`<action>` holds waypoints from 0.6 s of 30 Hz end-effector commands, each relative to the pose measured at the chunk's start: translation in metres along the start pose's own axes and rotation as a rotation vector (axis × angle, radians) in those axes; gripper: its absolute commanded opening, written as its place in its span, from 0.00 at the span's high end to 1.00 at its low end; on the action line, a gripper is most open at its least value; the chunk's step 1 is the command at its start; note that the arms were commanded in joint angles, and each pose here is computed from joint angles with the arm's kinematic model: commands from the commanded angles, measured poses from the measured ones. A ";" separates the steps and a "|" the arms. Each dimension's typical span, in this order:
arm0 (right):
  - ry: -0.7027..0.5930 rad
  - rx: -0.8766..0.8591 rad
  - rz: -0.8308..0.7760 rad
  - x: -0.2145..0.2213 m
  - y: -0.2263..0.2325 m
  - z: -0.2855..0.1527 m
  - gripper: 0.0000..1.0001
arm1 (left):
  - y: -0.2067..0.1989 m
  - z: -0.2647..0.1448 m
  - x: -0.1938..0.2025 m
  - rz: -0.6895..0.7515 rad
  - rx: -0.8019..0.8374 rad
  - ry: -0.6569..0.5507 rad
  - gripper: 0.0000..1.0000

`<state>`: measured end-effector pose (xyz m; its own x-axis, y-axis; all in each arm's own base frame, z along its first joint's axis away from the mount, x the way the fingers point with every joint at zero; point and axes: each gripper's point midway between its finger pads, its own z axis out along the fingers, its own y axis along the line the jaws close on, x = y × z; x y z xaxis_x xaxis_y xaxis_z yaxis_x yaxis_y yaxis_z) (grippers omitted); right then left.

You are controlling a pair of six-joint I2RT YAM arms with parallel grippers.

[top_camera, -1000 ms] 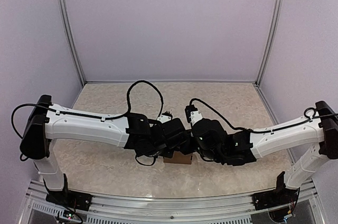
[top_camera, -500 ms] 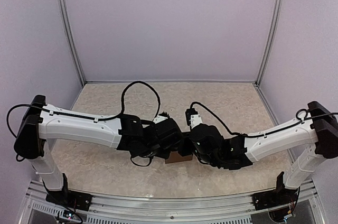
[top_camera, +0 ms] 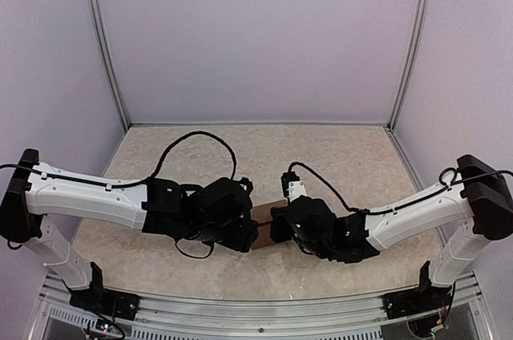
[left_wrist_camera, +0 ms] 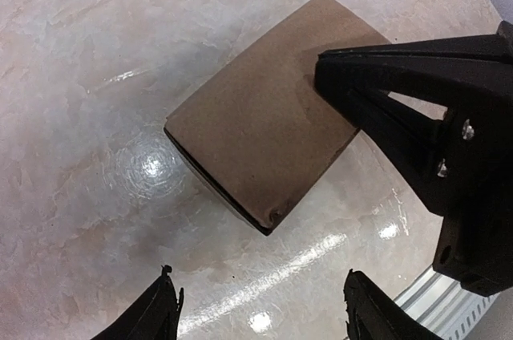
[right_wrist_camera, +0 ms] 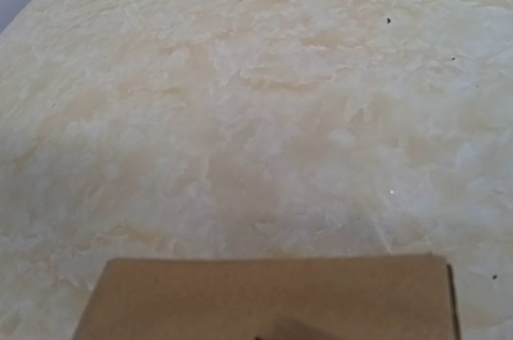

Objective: Fold the paper box

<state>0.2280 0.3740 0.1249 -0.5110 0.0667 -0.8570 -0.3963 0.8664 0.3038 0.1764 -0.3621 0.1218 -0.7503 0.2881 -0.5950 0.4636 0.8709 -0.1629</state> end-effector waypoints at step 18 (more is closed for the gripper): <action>0.131 0.041 -0.094 0.051 -0.025 0.002 1.00 | -0.005 -0.041 -0.080 -0.154 0.479 -0.212 1.00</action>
<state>0.2274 0.3741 0.1241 -0.5053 0.0793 -0.8593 -0.4029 0.8589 0.3162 0.2137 -0.3537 0.1915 -0.7495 0.0480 -0.6603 0.4985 0.6972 -0.5152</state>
